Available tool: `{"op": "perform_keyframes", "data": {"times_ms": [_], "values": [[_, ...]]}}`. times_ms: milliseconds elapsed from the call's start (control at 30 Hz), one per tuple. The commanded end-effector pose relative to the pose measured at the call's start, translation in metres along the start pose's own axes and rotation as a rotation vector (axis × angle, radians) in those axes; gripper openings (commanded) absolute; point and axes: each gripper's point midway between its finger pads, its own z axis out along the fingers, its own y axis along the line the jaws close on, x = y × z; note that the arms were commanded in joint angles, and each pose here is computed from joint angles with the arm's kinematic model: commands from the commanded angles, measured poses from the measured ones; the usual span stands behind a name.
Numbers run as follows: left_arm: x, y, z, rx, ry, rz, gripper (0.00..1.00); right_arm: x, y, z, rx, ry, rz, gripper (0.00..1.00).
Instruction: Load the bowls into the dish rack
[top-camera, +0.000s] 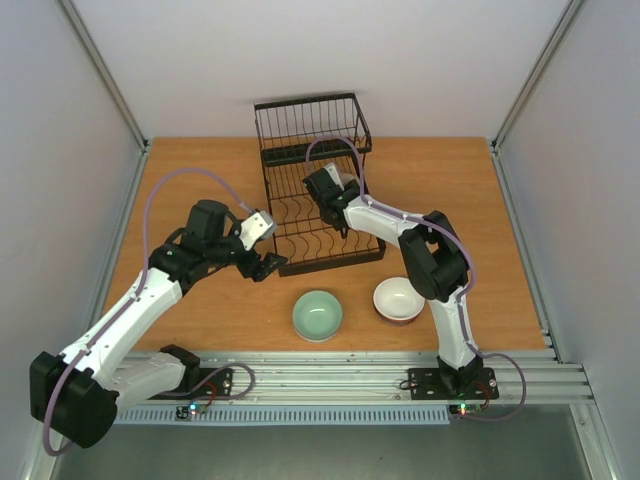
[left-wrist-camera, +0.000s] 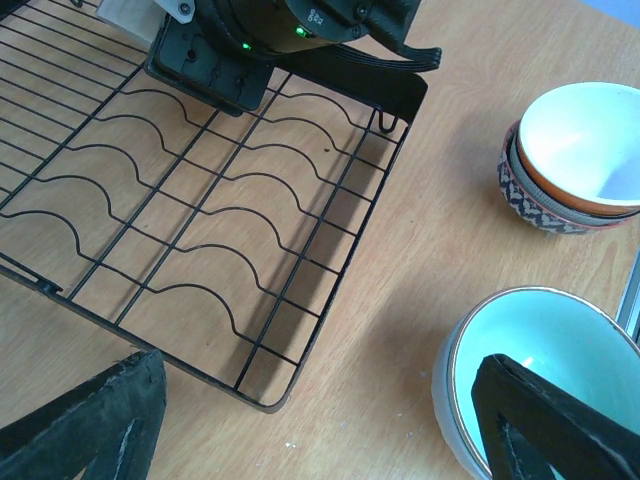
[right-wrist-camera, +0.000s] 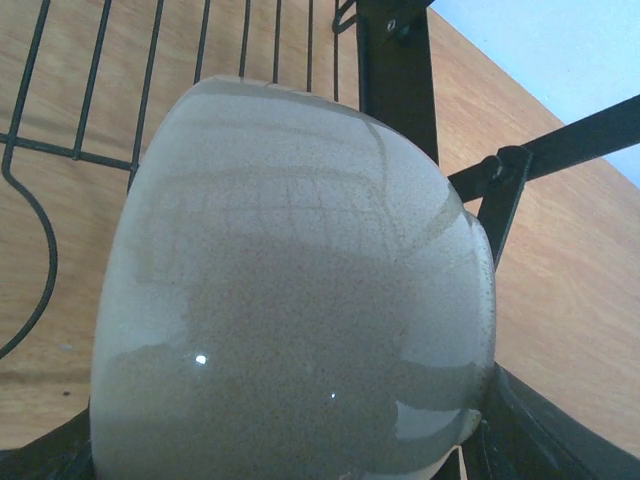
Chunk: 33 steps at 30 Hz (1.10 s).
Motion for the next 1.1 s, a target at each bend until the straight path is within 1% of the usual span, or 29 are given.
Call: {"op": "perform_keyframes", "data": {"times_ms": [0, 67, 100, 133, 167, 200, 267, 400, 500, 567, 633, 800, 867, 933, 1067], "values": [[-0.006, -0.001, -0.001, 0.001, -0.031, 0.031, 0.84, -0.008, -0.014, 0.006, 0.032, -0.007, 0.068, 0.03], [-0.005, -0.001, 0.0, 0.004, -0.028, 0.029, 0.84, -0.005, -0.018, 0.007, 0.034, 0.001, 0.083, 0.12], [-0.005, -0.001, 0.0, 0.007, -0.028, 0.029, 0.84, -0.004, -0.021, 0.006, 0.041, 0.003, 0.088, 0.21], [-0.004, -0.002, 0.001, 0.01, -0.025, 0.029, 0.84, -0.004, -0.024, 0.005, 0.053, 0.0, 0.093, 0.33], [-0.004, -0.002, 0.001, 0.012, -0.024, 0.029, 0.84, -0.004, -0.027, 0.004, 0.064, -0.001, 0.097, 0.43], [-0.004, -0.002, 0.002, 0.015, -0.024, 0.027, 0.84, -0.003, -0.03, 0.003, 0.071, -0.004, 0.1, 0.5], [-0.004, -0.002, 0.002, 0.019, -0.023, 0.027, 0.84, -0.003, -0.034, 0.001, 0.087, -0.011, 0.101, 0.59], [-0.002, -0.003, 0.004, 0.026, -0.016, 0.024, 0.84, -0.003, -0.039, -0.003, 0.099, -0.014, 0.095, 0.73], [-0.001, -0.003, 0.004, 0.028, -0.013, 0.025, 0.84, -0.004, -0.043, -0.01, 0.077, -0.023, 0.124, 0.83], [-0.001, -0.004, 0.004, 0.031, -0.012, 0.025, 0.84, -0.005, -0.049, -0.016, 0.066, -0.03, 0.15, 0.87], [-0.001, -0.005, 0.004, 0.034, -0.013, 0.025, 0.84, -0.007, -0.056, -0.021, 0.068, -0.04, 0.165, 0.88], [0.001, -0.006, 0.005, 0.043, -0.009, 0.024, 0.84, -0.009, -0.074, -0.027, 0.083, -0.05, 0.19, 0.9], [0.001, -0.005, 0.005, 0.044, -0.006, 0.024, 0.84, -0.011, -0.077, -0.032, 0.055, -0.061, 0.207, 0.9], [0.003, -0.006, 0.007, 0.05, 0.002, 0.02, 0.84, -0.015, -0.073, -0.042, -0.017, -0.087, 0.221, 0.9], [0.011, -0.013, 0.017, 0.115, 0.065, -0.002, 0.81, -0.017, -0.049, -0.072, -0.274, -0.124, 0.274, 0.9]]}}
